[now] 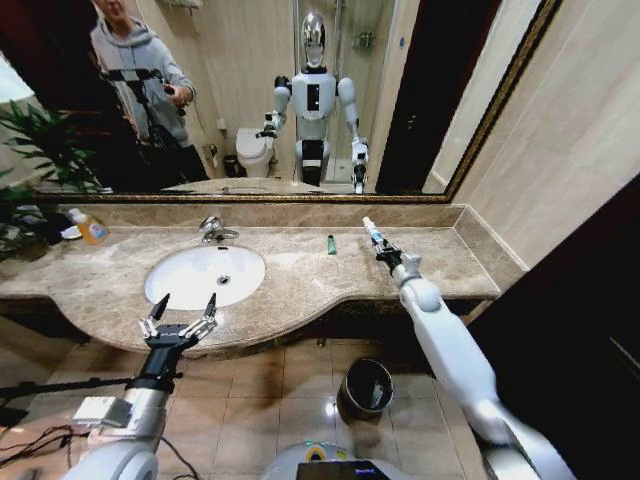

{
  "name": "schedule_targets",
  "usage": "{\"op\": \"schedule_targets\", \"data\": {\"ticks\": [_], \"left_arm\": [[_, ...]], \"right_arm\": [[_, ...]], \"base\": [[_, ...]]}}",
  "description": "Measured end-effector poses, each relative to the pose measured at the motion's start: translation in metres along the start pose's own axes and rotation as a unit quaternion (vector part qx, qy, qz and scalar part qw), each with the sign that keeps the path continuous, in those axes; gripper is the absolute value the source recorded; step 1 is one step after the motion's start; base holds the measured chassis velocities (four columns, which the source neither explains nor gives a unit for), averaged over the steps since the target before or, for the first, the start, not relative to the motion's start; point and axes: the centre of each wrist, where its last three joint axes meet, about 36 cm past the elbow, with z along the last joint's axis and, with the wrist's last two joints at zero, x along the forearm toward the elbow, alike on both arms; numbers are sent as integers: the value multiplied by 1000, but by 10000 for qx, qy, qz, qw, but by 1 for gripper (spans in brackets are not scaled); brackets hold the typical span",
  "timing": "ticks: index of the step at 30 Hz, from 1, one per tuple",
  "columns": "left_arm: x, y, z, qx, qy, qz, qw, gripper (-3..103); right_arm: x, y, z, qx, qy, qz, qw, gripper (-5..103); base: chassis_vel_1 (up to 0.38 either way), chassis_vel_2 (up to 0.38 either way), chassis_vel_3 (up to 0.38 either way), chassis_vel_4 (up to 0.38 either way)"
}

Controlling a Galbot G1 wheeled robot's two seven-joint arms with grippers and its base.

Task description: Pick up the trash from the sink and place it in the trash bin.

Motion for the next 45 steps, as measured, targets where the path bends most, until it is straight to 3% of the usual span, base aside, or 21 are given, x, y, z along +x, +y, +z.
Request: {"op": "schedule_targets", "data": {"ticks": [5,7,18,21,27,34,37,39,41,42,45], "left_arm": [[0,0,0,0,0,-1,10000,100],[0,0,0,0,-1,-1,10000,100],[0,0,0,0,0,0,10000,100],[0,0,0,0,0,1,10000,100],[0,0,0,0,0,0,10000,100],[0,0,0,0,0,0,10000,100],[0,0,0,0,0,0,10000,100],[0,0,0,0,0,0,10000,100],[0,0,0,0,-1,0,10000,100],[0,0,0,0,-1,0,10000,100],[0,0,0,1,0,0,10000,100]], "right_arm": [[77,20,-6,32,-178,-129,9998,27],[88,23,-3,44,-142,-127,9998,27],[187,44,58,46,223,175,9996,27],[235,53,89,-46,605,252,9978,27],[284,62,149,19,1190,257,9926,27],[300,60,178,156,1607,176,9867,27],[303,57,188,361,1859,50,9819,27],[305,54,201,671,2075,-65,9759,27],[309,48,220,1041,2526,-354,9613,27],[309,48,220,1041,2526,-354,9613,27],[307,49,240,1170,3038,-504,9442,27]], "base": [[0,0,0,0],[0,0,0,0],[0,0,0,0],[0,0,0,0],[0,0,0,0],[0,0,0,0],[0,0,0,0],[0,0,0,0],[0,0,0,0],[0,0,0,0],[0,0,0,0]]}}
